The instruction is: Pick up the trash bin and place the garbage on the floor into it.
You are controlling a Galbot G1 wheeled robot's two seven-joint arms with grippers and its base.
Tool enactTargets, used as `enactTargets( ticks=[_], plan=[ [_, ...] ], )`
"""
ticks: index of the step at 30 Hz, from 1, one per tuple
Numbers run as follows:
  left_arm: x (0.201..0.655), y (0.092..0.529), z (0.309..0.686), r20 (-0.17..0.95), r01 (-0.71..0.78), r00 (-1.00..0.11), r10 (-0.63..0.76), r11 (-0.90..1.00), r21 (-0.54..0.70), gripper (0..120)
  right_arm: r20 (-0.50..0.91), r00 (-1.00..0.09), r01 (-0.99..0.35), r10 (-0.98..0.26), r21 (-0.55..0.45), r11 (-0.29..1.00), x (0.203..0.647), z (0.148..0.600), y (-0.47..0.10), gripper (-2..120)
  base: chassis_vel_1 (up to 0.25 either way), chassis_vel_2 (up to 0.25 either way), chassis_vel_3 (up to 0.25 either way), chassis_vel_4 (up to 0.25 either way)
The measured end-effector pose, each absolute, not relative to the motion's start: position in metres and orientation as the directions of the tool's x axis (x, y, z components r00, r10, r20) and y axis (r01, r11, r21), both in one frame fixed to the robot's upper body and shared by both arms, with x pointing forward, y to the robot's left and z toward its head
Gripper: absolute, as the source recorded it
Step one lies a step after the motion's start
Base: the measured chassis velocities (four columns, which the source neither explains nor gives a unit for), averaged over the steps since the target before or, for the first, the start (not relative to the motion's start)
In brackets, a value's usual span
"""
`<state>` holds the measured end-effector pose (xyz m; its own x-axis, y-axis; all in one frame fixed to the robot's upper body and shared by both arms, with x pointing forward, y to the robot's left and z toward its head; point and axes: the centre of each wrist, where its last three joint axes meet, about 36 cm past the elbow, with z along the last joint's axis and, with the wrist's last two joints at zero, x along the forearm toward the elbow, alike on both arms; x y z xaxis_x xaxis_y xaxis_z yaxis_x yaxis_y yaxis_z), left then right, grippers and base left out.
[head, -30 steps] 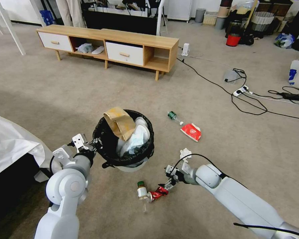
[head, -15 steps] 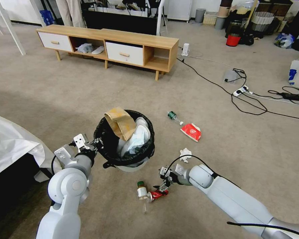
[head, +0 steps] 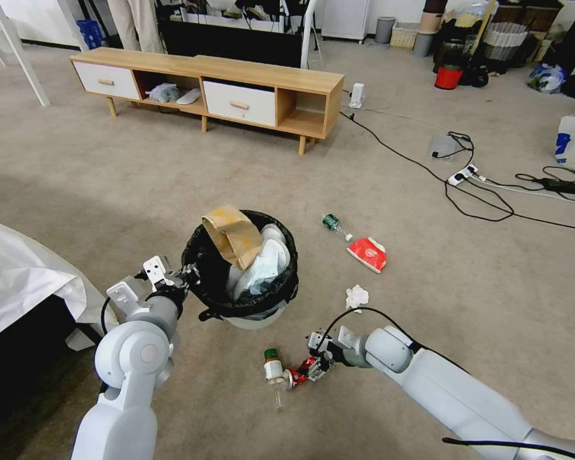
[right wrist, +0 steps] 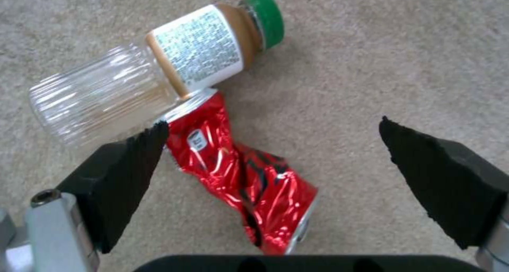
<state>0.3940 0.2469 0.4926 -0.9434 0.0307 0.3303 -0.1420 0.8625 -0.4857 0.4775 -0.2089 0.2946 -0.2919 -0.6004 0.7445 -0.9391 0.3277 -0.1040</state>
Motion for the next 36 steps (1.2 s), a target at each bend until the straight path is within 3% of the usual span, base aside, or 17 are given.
enactTargets(
  ticks=[36],
  plan=[
    [0.384,0.243,0.493,0.331,-0.140,-0.943,0.030,0.867,-0.478,4,0.745,-0.277,-0.942,-0.607,-0.087,0.324,0.483,0.247,-0.203,100,0.000,0.000,0.000,0.000]
  ],
)
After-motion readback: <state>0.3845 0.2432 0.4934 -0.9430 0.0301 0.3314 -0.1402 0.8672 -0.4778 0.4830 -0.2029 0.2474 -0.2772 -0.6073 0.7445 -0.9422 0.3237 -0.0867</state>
